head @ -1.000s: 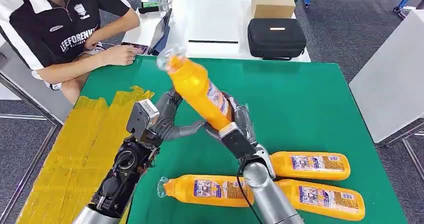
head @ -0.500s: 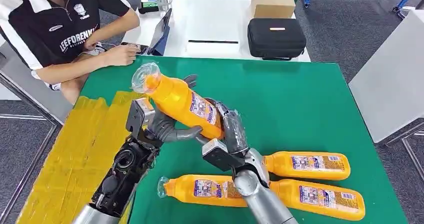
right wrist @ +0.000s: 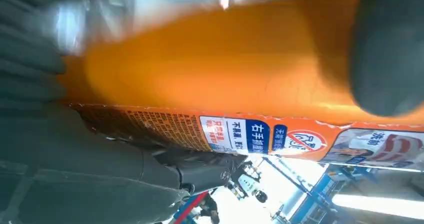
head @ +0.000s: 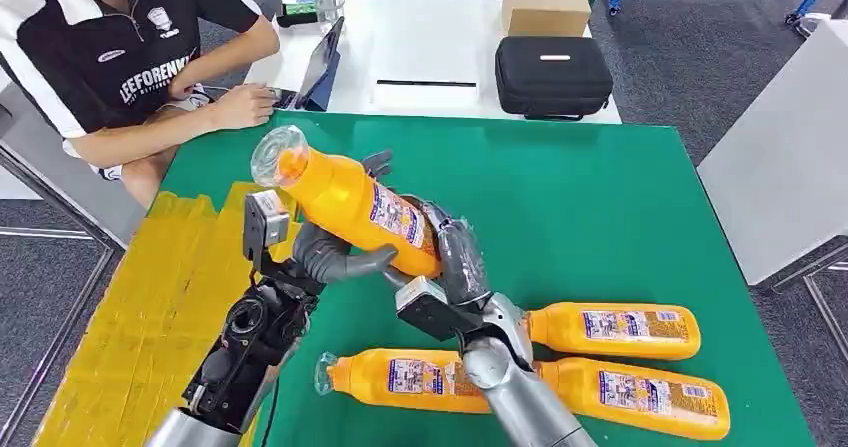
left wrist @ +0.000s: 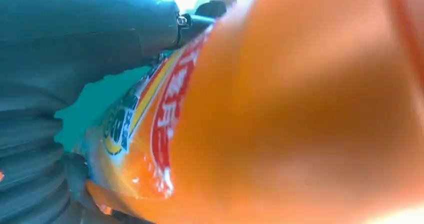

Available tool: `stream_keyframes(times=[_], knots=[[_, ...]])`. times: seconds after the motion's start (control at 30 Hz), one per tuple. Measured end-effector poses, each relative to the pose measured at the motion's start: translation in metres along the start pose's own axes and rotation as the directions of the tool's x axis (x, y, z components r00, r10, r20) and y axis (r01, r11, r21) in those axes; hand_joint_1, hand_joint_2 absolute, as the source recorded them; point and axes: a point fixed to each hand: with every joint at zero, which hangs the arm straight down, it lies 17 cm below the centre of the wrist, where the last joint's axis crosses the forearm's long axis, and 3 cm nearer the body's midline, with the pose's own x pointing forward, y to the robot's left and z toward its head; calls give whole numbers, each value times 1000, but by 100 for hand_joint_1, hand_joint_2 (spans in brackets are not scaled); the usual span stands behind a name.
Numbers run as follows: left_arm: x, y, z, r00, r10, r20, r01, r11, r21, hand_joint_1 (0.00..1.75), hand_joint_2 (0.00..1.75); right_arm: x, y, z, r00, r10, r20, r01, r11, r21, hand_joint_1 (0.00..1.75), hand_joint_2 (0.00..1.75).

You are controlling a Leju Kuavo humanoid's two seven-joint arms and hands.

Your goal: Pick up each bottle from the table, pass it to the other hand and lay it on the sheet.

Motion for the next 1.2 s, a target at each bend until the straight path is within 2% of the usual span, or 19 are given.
stream_keyframes(times=[0.5,0.53,0.57,0.83,1.07,1.13,1.2], knots=[[2,10,6,994,106,33,-108,993,48,175,175,-2,9,4,1000,-5,-9,5,1000,20,171,175],[2,10,7,993,111,33,-113,992,52,175,175,-2,9,4,1000,-5,-9,6,1000,22,5,175],[1,11,7,993,116,33,-118,991,57,175,175,-2,10,4,1000,-5,-9,5,1000,26,0,175],[14,39,6,992,90,88,-103,983,155,175,175,-9,9,13,999,17,-39,-16,1000,21,0,175],[29,69,8,988,-96,120,59,957,284,175,175,3,-10,15,999,20,-26,-21,1000,-23,0,175],[38,85,12,954,-279,112,220,902,370,175,175,7,-16,17,1000,23,-20,-24,999,-38,0,175],[55,101,18,830,-552,72,457,750,477,175,175,14,-25,18,999,31,-9,-31,998,-58,0,175]])
